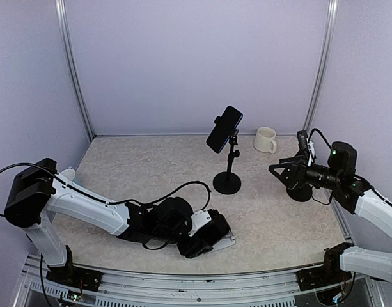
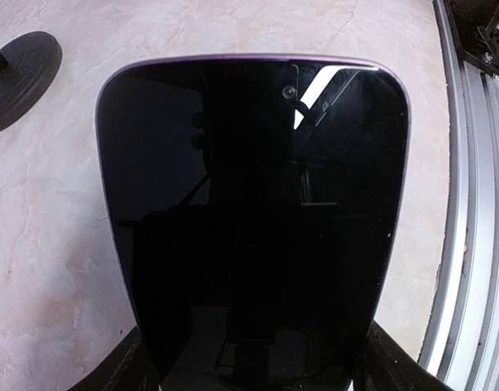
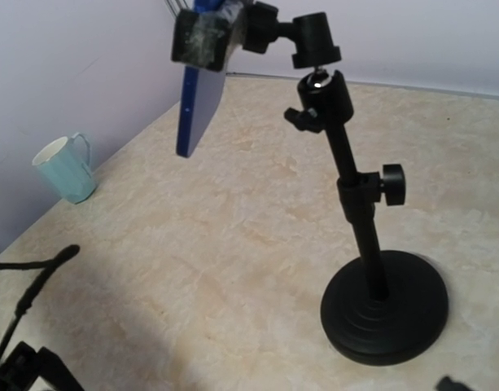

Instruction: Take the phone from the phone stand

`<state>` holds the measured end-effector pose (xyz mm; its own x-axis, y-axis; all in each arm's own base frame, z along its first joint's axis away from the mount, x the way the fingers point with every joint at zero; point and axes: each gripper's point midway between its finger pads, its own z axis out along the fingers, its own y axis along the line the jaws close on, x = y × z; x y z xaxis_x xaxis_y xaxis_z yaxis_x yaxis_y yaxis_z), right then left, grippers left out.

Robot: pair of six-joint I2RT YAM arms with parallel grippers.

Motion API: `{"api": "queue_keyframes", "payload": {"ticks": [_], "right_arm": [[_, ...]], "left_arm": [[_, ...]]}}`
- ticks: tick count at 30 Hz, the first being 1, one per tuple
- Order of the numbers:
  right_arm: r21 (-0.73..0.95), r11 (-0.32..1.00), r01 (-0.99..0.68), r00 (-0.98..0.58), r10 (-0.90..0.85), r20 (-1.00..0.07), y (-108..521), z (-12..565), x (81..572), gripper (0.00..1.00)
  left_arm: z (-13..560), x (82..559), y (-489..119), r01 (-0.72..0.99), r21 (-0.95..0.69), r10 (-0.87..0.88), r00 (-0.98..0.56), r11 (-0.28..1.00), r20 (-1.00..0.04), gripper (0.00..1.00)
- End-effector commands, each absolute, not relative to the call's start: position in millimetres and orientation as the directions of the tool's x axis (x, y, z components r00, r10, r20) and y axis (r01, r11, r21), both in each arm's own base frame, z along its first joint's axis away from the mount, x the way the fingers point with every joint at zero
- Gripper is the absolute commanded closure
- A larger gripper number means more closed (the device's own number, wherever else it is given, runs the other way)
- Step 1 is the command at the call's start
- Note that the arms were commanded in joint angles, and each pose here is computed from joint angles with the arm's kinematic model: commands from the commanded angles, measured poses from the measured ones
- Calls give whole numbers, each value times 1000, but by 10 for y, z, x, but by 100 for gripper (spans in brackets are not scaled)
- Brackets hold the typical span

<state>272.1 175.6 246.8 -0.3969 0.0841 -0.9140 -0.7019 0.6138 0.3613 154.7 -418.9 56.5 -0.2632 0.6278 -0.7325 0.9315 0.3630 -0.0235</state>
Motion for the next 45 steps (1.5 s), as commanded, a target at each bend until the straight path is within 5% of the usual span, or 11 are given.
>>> {"api": "queue_keyframes", "payload": {"ticks": [1,14,22,34,45], "right_arm": [[345,613,-711,-379,80,-922,1751,2467,2734,0],[347,608,-714,-379,81,-922,1759,2473,2727,0],[344,606,-717,-375,80,-924,1760,2478,2726,0],[340,602,-722,-376,71,-924,1771,2441,2727,0],[352,585,-731,-379,81,-922,1789,2414,2700,0]], "left_arm": [[791,1668,-4218,920,-6,571,-248,392,-783,35],[1336,1804,-4173,902,-48,449,-259,429,-855,44],[1619,2363,-3750,790,-144,319,-397,596,-861,47],[1419,3382,-2274,344,-221,83,-685,913,-724,51],[993,3544,-1261,63,-78,8,-827,995,-562,54]]}}
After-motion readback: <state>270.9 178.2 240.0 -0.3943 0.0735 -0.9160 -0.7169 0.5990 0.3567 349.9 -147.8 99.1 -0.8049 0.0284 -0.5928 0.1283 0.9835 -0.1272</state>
